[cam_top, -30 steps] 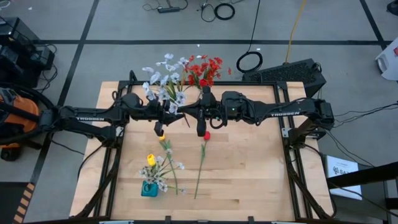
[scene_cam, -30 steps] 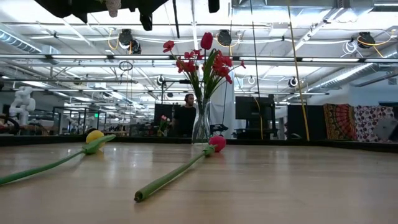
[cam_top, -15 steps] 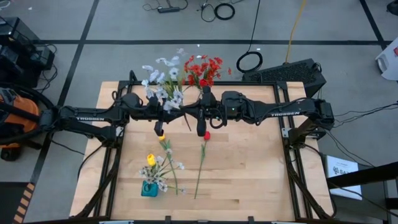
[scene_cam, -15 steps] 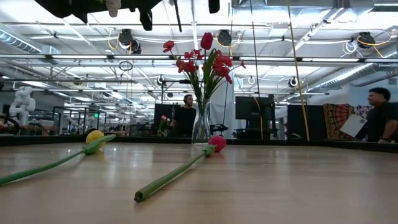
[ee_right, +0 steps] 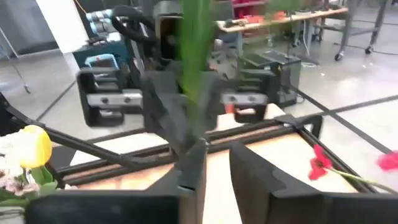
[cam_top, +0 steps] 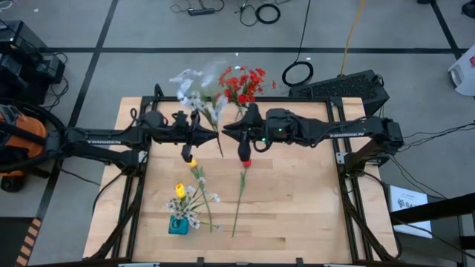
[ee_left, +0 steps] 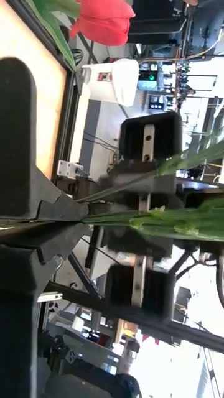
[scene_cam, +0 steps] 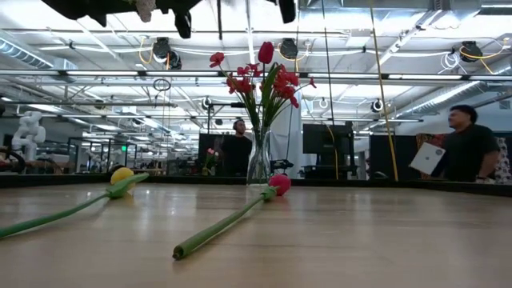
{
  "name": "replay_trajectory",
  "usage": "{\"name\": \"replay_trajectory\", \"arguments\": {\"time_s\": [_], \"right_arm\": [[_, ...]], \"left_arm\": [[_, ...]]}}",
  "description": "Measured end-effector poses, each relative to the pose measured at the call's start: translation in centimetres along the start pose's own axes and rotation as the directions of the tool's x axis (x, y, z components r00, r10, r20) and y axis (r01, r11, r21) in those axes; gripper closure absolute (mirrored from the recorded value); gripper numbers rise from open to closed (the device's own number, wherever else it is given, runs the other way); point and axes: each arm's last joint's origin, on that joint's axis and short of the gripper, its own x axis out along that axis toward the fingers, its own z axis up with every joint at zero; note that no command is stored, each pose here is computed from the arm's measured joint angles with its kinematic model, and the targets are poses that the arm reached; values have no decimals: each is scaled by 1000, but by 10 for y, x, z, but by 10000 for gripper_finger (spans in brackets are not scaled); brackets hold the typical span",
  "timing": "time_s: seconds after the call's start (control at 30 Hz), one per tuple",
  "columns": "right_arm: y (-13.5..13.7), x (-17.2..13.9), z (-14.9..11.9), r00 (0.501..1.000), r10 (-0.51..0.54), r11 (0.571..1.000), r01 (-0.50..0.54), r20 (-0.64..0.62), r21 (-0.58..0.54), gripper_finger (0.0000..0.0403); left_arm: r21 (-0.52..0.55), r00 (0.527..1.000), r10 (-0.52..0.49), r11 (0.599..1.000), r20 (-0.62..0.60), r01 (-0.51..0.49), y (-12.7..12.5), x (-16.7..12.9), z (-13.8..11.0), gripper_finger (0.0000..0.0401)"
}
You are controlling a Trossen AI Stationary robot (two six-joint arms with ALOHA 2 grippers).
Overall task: Sort flowers into vase by color
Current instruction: Put the white flowers into the blue vase
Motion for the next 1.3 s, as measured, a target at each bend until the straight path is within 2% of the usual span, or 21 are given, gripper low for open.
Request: {"name": "replay_trajectory", "arguments": {"time_s": [0.13,0.23,0.3,0.4,0.5,0.67,0.8,1.03,1.3], "right_arm": [[-2,-22,6,997,-17,1000,19,-73,17,307],[-4,-36,2,981,-39,997,51,-192,56,295],[-3,-42,-3,963,-50,993,76,-263,89,294],[1,-49,-10,940,-60,987,106,-335,121,299],[9,-54,-18,914,-127,971,194,-386,141,309],[25,-70,-38,823,-317,900,418,-470,123,331],[43,-83,-51,777,-337,853,491,-532,176,354],[81,-88,-69,799,-323,788,524,-508,322,397],[114,-80,-98,798,-313,681,566,-514,465,402]], "left_arm": [[14,999,1,1000,53,-2,-7,-17,16,401],[16,996,32,999,77,-33,-13,-35,28,401],[8,996,67,998,61,-67,-17,-49,31,401],[-60,993,112,992,32,-110,-23,-70,34,401],[-83,994,108,991,13,-106,-31,-87,36,401],[-95,999,46,994,-27,-49,-44,-112,34,401],[-105,997,-16,994,-71,8,-52,-127,30,401],[-108,990,-116,988,-83,107,-60,-147,29,401],[-106,978,-197,976,-74,189,-63,-165,23,401]]}}
